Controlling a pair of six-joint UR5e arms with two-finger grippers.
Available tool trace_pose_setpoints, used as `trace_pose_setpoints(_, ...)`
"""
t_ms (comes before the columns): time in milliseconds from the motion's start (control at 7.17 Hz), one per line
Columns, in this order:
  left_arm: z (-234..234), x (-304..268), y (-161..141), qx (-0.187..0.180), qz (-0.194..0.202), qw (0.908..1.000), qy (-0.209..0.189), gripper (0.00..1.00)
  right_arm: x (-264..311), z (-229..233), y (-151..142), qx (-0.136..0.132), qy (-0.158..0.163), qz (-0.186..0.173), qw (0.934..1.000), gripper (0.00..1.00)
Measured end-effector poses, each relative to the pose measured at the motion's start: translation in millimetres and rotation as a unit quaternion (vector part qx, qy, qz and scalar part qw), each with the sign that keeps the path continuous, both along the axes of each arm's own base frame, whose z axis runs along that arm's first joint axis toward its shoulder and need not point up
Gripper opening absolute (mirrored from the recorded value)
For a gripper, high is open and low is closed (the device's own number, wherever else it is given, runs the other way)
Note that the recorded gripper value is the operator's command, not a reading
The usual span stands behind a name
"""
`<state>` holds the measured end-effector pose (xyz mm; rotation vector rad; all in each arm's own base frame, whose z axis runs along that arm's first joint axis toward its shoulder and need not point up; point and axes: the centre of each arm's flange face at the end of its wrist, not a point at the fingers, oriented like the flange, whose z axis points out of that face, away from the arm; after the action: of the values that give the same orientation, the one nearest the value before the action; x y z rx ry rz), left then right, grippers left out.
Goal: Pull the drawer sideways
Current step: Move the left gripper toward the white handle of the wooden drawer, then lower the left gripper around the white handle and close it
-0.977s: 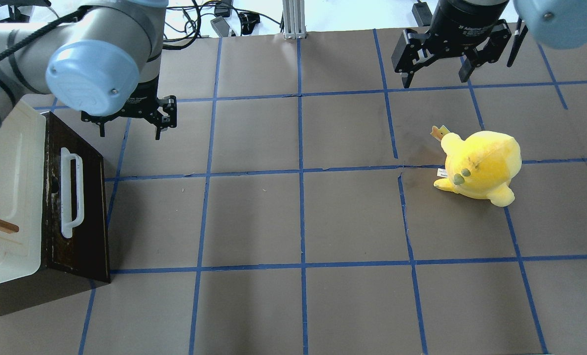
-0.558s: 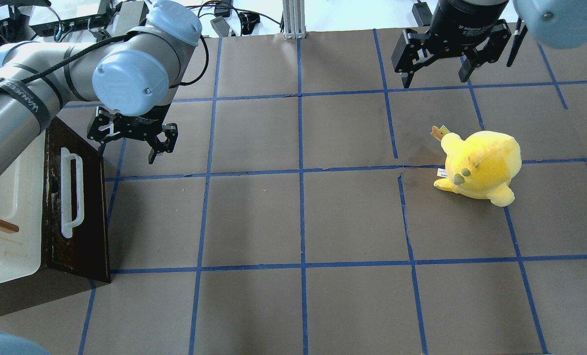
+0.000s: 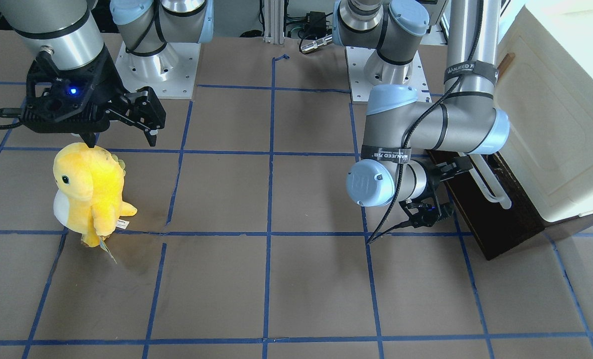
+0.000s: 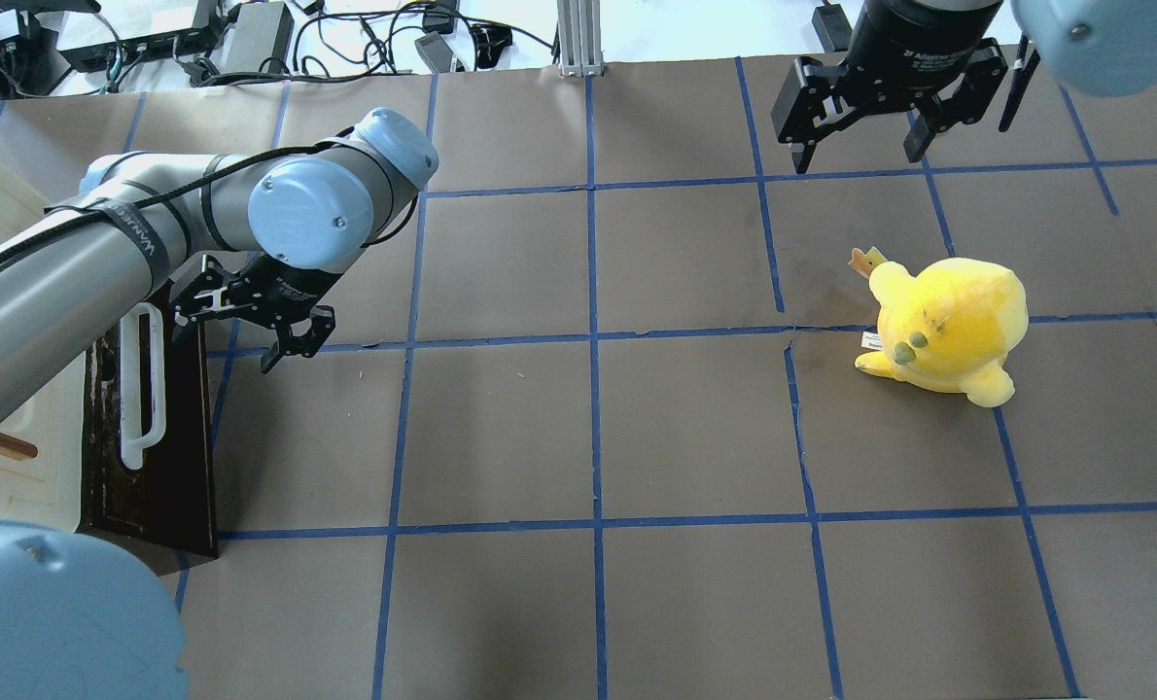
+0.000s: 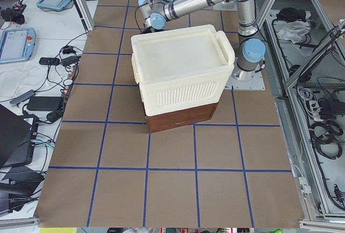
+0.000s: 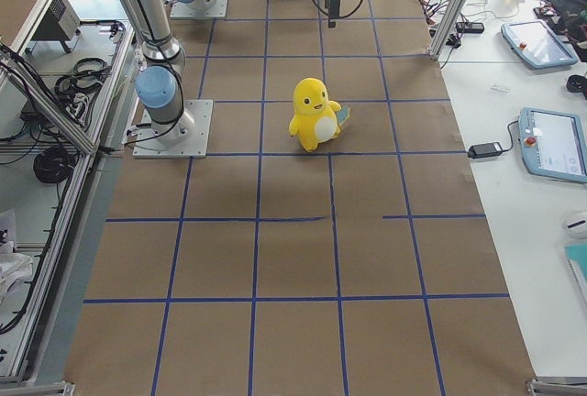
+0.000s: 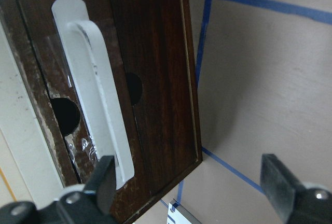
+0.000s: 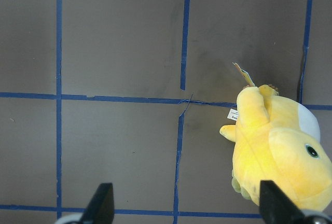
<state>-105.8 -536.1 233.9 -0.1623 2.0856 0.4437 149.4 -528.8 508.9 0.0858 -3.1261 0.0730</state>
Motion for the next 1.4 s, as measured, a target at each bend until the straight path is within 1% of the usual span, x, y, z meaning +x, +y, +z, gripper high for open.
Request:
trace_pose_setpoints(140,-6,5,3,0.018,-0.018,0.9988,-0.043,1.00,0,0,0,0.000,0.000,0.000,1.0000,1.00)
trace_pose_setpoints(279,-11,8,5,0.030,-0.036,0.9965,-0.069,1.00,0,0,0,0.000,0.000,0.000,1.0000,1.00)
trace_pose_setpoints(558,-26,13,6,0.056,-0.075,0.9899,-0.107,1.00,0,0,0,0.000,0.000,0.000,1.0000,1.00)
trace_pose_setpoints(698,-33,16,9,0.070,-0.102,0.9843,-0.126,1.00,0,0,0,0.000,0.000,0.000,1.0000,1.00)
trace_pose_setpoints(837,-36,18,12,0.073,-0.114,0.9812,-0.138,1.00,0,0,0,0.000,0.000,0.000,1.0000,1.00)
trace_pose_setpoints(1116,-43,22,16,0.061,-0.109,0.9806,-0.151,1.00,0,0,0,0.000,0.000,0.000,1.0000,1.00)
trace_pose_setpoints(1256,-46,24,18,0.061,-0.104,0.9810,-0.152,0.90,0,0,0,0.000,0.000,0.000,1.0000,1.00)
trace_pose_setpoints(1395,-49,25,20,0.063,-0.097,0.9818,-0.151,0.89,0,0,0,0.000,0.000,0.000,1.0000,1.00)
